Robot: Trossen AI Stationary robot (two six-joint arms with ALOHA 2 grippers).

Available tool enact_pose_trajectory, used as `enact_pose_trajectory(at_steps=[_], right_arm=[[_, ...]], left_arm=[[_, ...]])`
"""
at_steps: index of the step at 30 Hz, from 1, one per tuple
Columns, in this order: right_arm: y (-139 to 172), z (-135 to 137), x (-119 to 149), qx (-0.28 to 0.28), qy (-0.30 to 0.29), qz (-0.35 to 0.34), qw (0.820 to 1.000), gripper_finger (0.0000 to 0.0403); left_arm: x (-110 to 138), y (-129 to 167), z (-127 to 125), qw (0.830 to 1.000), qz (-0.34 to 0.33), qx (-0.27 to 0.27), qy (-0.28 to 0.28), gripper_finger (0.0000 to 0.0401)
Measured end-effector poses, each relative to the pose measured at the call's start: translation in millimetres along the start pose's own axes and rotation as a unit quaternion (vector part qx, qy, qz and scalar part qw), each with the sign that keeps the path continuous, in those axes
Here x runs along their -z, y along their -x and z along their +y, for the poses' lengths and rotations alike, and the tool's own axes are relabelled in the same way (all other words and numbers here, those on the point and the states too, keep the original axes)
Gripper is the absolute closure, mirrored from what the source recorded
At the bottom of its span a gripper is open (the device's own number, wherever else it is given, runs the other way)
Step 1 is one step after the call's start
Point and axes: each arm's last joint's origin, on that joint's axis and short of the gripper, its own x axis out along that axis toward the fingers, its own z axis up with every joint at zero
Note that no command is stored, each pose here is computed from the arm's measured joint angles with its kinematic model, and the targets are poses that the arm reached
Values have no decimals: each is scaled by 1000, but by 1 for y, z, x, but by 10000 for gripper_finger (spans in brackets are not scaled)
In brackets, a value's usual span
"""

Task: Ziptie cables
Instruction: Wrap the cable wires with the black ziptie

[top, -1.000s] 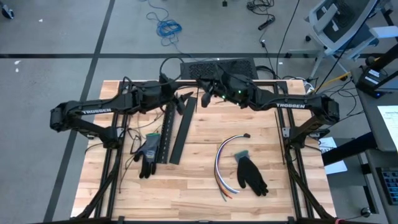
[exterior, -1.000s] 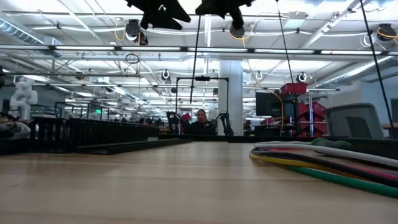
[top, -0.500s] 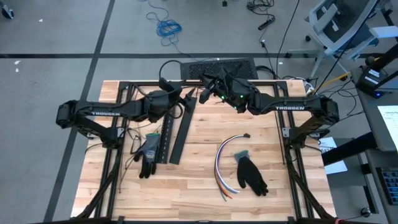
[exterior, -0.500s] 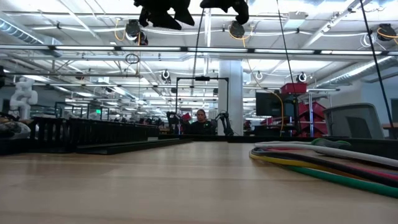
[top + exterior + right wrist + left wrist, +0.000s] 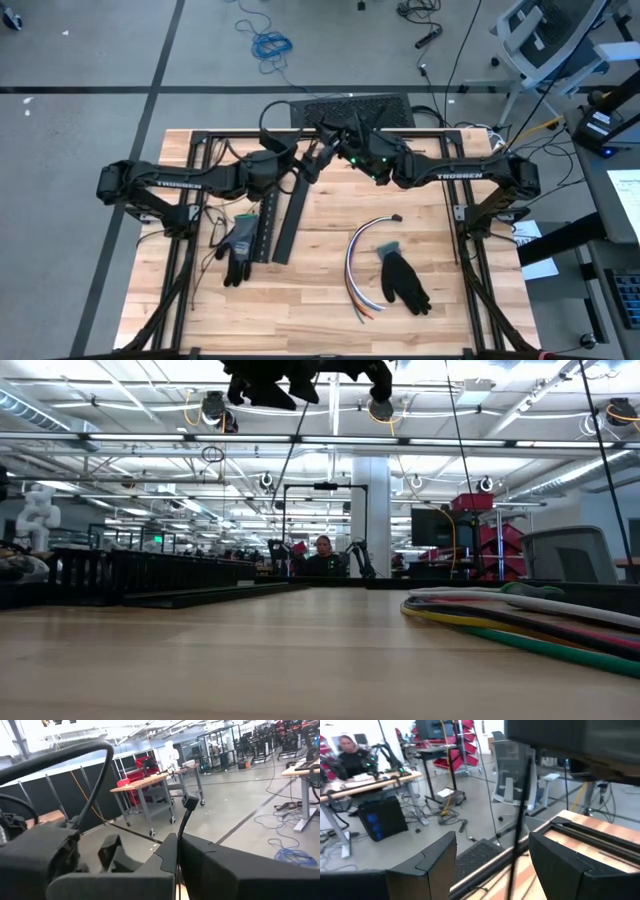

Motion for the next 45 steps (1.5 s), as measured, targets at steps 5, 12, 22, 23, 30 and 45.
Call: enact_pose_trajectory(at_steps=[5,12,22,23,30,45], right_arm=[[0,1,0,1,1,1,1000,403],[0,1,0,0,0,0,1000,403],[1,2,0,-6,-1,0,1000,403],[1,2,0,-6,-1,0,1000,403],[1,2,0,-6,1,0,1000,403],[4,1,-10,-16,89,-16,996,257]], left_arm=[[-1,0,0,1000,-4,-2,-20,162],[0,0,0,1000,-2,-2,-26,262],[-1,0,0,999,-3,-2,-51,398],[-1,0,0,999,-3,-2,-51,398],[0,0,0,999,-2,-2,-52,400],[2,0,-2,998,7,23,-58,401]])
